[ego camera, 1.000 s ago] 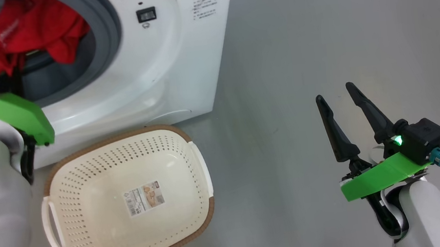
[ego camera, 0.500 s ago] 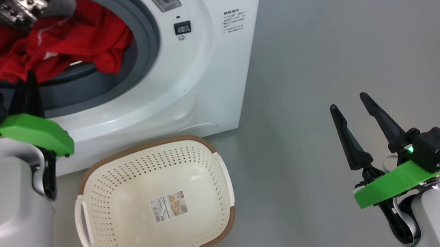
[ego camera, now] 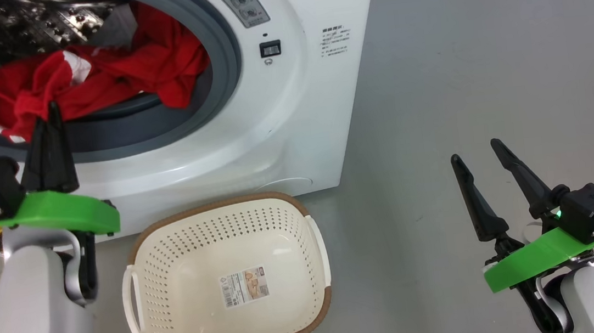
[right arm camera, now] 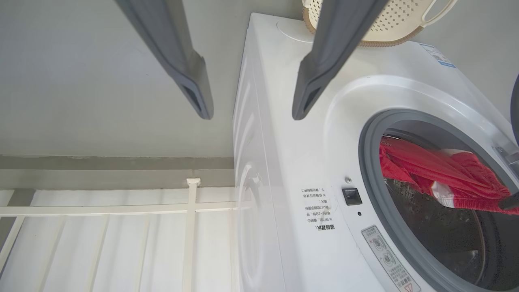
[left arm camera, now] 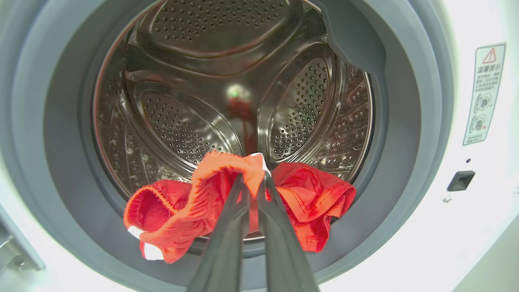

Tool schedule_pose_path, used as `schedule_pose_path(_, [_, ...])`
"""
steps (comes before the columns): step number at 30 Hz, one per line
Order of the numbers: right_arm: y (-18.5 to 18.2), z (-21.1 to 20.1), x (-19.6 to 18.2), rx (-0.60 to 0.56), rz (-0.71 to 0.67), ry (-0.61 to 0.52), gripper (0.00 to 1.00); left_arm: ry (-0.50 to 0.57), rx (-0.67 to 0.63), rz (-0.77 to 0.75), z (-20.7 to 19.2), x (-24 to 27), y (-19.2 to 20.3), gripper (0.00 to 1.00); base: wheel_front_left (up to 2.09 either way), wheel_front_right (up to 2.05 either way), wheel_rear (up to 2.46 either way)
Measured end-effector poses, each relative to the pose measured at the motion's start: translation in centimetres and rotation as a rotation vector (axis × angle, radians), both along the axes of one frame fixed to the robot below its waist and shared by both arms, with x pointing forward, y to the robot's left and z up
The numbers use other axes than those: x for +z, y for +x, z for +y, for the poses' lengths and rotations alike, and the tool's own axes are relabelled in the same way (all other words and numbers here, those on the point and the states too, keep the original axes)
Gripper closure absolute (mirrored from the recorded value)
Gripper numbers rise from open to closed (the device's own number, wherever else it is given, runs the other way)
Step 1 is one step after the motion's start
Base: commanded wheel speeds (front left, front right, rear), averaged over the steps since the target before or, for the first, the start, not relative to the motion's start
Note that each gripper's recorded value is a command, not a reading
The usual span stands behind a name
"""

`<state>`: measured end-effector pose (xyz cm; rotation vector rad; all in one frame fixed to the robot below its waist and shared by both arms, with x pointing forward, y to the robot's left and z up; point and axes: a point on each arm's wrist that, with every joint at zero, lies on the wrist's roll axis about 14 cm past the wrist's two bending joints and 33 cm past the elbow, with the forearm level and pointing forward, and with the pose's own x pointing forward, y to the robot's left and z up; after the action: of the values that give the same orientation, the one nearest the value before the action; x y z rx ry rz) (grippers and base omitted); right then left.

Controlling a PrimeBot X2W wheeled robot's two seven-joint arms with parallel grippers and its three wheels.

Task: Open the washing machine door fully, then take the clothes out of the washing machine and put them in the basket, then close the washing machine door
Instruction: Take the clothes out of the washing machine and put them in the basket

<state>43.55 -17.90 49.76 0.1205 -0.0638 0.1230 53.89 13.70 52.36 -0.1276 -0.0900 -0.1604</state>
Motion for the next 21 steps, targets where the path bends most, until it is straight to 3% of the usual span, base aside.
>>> schedule_pose_path(21, [-1.0, 0.6, 0.4, 0.023, -0.006, -0.005, 0.0, -0.039, 0.04, -0.253, 0.6, 6.7, -7.8, 1.0, 0.0, 0.0, 0.0])
